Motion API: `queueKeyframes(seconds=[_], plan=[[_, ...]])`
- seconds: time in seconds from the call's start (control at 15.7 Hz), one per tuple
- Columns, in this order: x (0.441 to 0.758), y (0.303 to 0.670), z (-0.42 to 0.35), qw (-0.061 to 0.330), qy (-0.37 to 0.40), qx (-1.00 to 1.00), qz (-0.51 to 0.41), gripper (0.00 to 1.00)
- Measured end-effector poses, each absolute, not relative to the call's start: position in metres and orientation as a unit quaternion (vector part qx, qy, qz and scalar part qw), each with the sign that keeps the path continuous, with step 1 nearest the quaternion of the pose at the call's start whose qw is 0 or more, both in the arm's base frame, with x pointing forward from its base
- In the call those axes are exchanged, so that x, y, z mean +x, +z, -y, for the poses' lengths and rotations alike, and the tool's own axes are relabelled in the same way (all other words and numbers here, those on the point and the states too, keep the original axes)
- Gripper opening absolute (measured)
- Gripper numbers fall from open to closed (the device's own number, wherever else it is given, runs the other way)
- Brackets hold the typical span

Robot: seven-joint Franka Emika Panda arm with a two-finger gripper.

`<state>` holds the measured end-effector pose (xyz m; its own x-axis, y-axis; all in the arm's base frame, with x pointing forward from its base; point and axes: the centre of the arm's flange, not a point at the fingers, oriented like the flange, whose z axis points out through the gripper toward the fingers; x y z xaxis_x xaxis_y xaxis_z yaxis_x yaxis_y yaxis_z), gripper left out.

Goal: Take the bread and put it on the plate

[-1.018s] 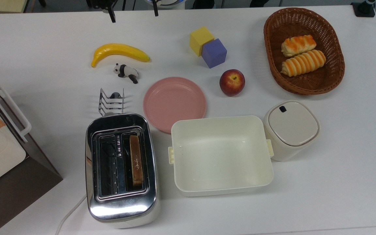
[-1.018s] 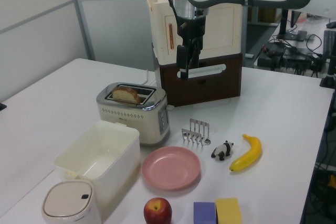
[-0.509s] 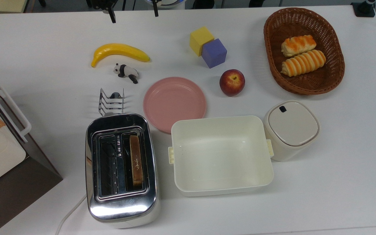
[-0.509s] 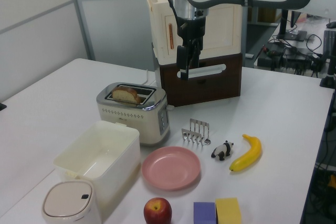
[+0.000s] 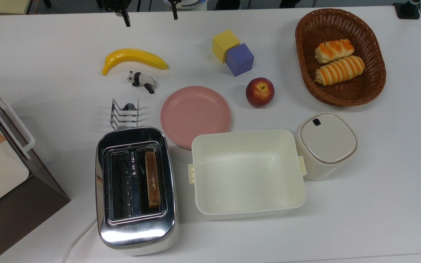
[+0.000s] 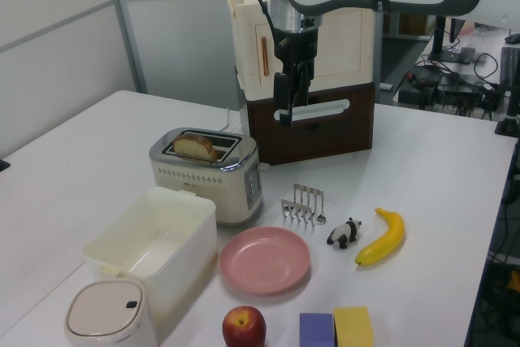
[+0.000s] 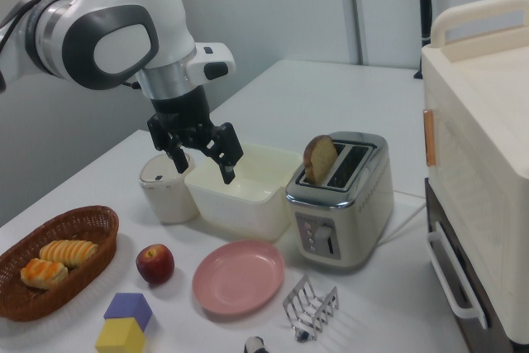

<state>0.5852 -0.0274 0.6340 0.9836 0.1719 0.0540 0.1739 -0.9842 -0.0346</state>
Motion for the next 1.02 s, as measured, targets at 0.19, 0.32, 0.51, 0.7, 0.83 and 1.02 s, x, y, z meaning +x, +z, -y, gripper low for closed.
queueKeyframes(seconds=[0.19,0.32,0.51,0.7,0.83,1.02], plan=[[0.5851,0.6334,0.0277,0.019,-0.025,-0.995,0.096,1.0],[0.5851,0.6331,0.0281,0.019,-0.025,-0.994,0.102,1.0],[0.5851,0.6325,0.0281,0.019,-0.024,-0.994,0.103,1.0],[0.5857,0.6286,0.0283,0.02,-0.02,-0.994,0.104,1.0],[0.5863,0.6269,0.0285,0.02,-0.019,-0.994,0.104,1.0],[0.5866,0.626,0.0297,0.02,-0.018,-0.994,0.103,1.0]])
